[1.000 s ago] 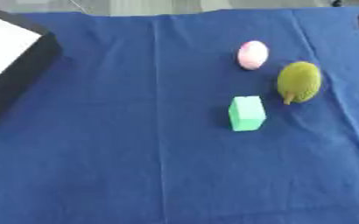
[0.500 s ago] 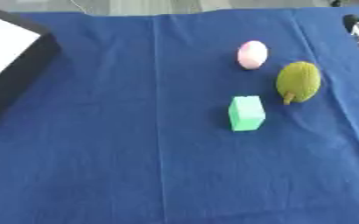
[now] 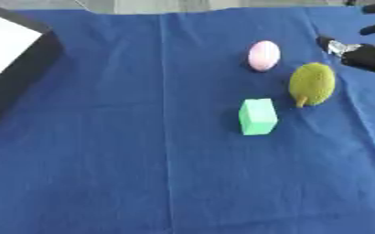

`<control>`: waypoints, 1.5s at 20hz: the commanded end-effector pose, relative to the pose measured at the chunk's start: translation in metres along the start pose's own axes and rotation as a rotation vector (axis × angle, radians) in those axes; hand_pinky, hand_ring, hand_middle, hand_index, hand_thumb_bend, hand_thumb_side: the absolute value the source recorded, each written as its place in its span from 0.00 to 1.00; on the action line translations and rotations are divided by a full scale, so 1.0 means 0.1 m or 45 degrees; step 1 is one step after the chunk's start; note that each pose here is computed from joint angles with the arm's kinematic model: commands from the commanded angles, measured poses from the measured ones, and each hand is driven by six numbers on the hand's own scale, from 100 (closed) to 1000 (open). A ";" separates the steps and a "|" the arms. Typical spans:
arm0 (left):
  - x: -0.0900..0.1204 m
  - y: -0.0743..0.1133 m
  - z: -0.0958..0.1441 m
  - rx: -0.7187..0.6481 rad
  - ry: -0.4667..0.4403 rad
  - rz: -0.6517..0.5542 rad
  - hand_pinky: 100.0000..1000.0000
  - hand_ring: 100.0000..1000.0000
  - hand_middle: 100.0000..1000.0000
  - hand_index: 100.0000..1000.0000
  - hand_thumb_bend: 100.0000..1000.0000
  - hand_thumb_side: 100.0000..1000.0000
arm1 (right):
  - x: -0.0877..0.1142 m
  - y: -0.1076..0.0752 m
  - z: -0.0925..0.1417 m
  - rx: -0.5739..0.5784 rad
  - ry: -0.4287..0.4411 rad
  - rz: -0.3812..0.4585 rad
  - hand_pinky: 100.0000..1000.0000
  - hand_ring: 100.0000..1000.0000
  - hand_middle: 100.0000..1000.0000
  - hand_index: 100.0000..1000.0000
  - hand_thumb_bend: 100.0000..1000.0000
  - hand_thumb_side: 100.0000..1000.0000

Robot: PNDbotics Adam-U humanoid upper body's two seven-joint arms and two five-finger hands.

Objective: Pick up the objects with one hand, pass them to the other hand, and then place them into the box on the other side of the table.

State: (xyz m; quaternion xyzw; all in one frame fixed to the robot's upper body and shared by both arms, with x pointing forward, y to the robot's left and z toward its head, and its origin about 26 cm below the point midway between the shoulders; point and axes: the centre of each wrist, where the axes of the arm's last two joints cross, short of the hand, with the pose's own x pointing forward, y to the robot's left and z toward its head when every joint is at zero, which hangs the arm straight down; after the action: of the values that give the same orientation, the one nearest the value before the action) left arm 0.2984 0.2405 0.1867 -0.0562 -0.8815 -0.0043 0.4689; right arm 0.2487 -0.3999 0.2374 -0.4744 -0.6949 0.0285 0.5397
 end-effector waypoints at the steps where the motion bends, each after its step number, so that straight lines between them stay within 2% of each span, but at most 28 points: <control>1: 0.09 0.03 -0.04 -0.026 -0.033 -0.027 0.71 0.49 0.51 0.71 0.04 0.76 | 0.09 0.01 -0.01 -0.150 0.052 0.190 0.12 0.68 0.84 0.75 0.62 0.16; 17: 0.09 0.01 -0.04 -0.047 -0.028 -0.028 0.71 0.49 0.51 0.71 0.04 0.76 | 0.20 0.12 -0.01 0.170 -0.035 0.258 0.16 0.70 0.84 0.77 0.60 0.14; 30: 0.09 0.01 -0.04 -0.055 -0.021 -0.036 0.71 0.49 0.51 0.70 0.04 0.77 | 0.34 0.08 -0.08 0.537 -0.145 0.267 0.29 0.71 0.84 0.77 0.58 0.14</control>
State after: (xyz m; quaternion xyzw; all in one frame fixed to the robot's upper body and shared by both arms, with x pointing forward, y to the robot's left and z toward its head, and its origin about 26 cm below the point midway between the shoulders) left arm 0.2988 0.2392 0.1885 -0.0583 -0.8807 -0.0166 0.4698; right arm 0.2613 -0.3776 0.2477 -0.4129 -0.6485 0.2339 0.5952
